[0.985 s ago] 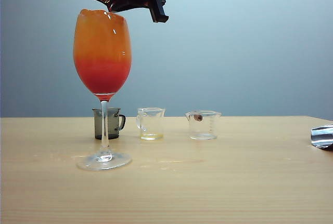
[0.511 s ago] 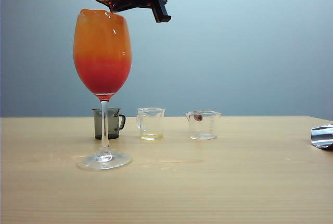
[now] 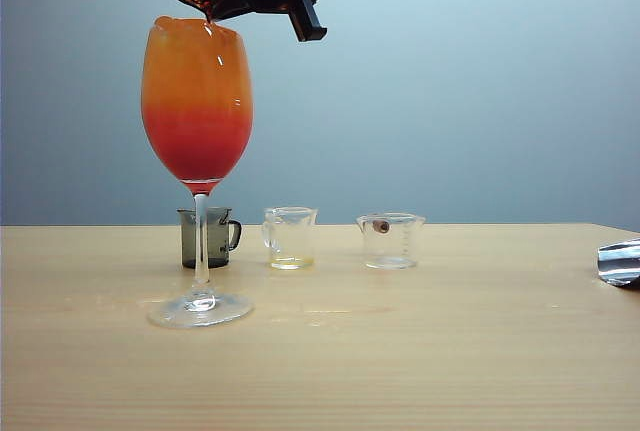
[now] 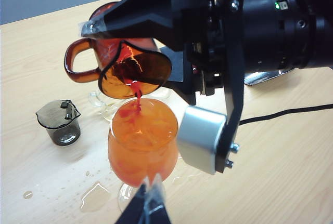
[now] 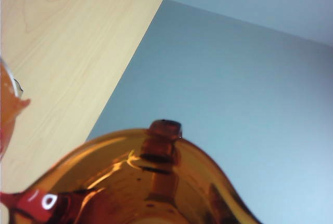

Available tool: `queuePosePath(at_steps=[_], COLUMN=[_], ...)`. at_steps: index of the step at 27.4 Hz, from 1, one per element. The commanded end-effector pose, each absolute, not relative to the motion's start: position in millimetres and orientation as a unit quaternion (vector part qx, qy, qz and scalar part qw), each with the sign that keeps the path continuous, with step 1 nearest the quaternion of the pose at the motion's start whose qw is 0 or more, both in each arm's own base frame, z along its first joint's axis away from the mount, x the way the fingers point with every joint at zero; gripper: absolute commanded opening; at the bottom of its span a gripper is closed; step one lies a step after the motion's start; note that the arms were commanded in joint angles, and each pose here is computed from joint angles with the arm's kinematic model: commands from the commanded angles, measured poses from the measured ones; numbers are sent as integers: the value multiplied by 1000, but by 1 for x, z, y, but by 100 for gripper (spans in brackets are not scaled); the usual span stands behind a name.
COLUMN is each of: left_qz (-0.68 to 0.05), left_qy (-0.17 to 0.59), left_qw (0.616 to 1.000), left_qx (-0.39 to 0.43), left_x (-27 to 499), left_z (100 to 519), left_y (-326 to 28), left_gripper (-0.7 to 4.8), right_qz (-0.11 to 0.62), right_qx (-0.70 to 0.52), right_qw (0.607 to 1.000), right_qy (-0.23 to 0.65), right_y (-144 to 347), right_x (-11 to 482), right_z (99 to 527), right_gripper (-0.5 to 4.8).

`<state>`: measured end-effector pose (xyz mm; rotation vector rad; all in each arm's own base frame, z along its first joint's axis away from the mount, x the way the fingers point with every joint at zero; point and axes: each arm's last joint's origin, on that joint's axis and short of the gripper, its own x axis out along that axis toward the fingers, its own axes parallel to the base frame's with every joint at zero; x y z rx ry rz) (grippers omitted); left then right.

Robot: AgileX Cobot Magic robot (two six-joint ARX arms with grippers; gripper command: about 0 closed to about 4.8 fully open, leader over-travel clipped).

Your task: Pick up the fourth measuring cup from the left, pour the grenadine inside into the goblet, and finally put the measuring cup back in its original place.

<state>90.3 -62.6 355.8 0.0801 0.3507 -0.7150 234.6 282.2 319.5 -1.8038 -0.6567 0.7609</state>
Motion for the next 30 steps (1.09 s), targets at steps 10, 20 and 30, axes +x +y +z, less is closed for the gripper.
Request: queuePosePath(at_steps=[10,20,30], left_qz=[-350,-349,-349], left_qy=[163,164,172], left_qw=[922,922,920], left_qx=[39,39,41], left_x=[90,90,89], left_z=[358,358,356], left_y=[-62,-62,-62], left_gripper=[-5,-5,-5], right_qz=[287,278,270], right_qx=[-766,-778,-779], right_qw=[495,479,478], right_qy=[-292,-297,-303], right_y=[281,281,282], right_x=[234,234,234], right_z=[327,327,329], right_gripper=[44,40,40])
